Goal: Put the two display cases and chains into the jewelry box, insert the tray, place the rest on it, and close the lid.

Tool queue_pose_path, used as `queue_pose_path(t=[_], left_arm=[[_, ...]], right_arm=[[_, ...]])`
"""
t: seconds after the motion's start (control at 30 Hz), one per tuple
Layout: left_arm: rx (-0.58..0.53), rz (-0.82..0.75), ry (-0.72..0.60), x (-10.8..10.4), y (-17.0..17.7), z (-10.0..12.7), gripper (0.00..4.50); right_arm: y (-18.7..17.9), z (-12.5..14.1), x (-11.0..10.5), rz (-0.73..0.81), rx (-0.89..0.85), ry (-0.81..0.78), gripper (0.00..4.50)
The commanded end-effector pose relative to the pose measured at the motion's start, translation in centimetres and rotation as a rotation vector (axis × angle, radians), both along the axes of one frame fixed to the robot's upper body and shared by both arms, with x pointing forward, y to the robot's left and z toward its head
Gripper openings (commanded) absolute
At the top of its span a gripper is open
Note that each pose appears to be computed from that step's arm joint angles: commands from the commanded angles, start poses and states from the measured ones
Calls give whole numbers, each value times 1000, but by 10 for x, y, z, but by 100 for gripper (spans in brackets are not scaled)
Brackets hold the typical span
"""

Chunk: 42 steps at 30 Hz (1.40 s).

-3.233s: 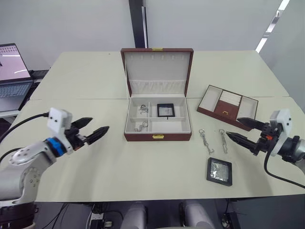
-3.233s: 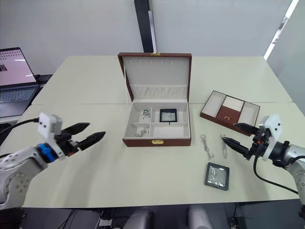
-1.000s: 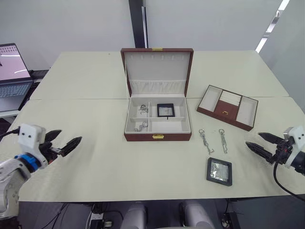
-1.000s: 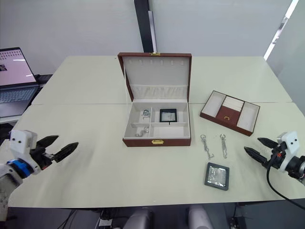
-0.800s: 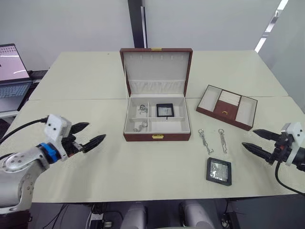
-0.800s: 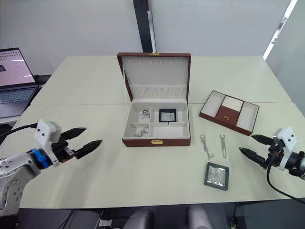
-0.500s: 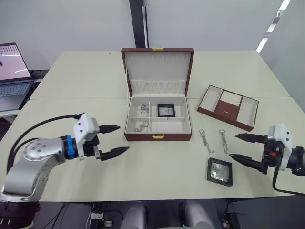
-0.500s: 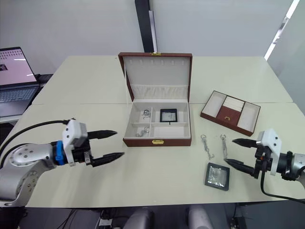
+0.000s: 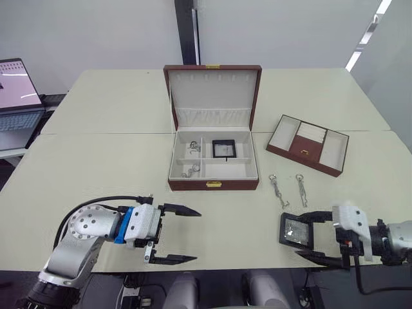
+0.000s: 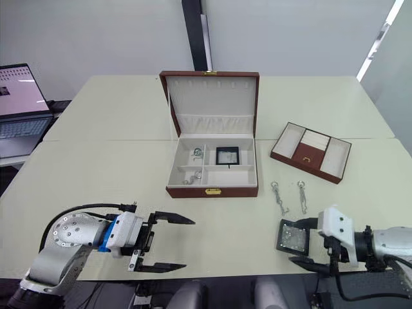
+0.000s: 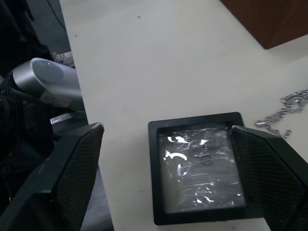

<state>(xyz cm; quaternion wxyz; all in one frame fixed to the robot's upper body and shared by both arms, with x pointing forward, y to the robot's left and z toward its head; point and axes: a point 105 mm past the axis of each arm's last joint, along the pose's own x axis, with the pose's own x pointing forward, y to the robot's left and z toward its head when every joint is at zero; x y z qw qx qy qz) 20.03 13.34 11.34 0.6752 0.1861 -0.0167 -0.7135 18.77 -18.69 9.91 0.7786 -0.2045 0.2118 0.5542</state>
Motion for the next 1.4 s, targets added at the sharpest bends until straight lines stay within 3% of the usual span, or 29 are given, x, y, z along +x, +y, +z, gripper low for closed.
queue_pose_path(t=[0.03,0.47,0.57,0.8,1.0,1.07,1.4], left_arm=[[-29,-30,-39,-4,-2,2,447],[-51,5,-42,-4,-1,-5,447],[-50,20,-52,0,0,-6,450],[-56,33,-56,3,0,-9,450],[-70,47,-64,9,-2,-7,450],[-73,48,-67,11,-4,-6,450],[-105,59,-81,15,-10,3,450]], right_arm=[[8,2,-5,48,-32,-38,450],[10,-19,-1,44,-61,-52,450],[6,-24,0,46,-78,-56,386],[4,-28,0,40,-76,-66,171],[4,-25,1,31,-63,-86,31],[5,-23,2,30,-57,-93,6],[8,-11,4,34,-5,-110,5]])
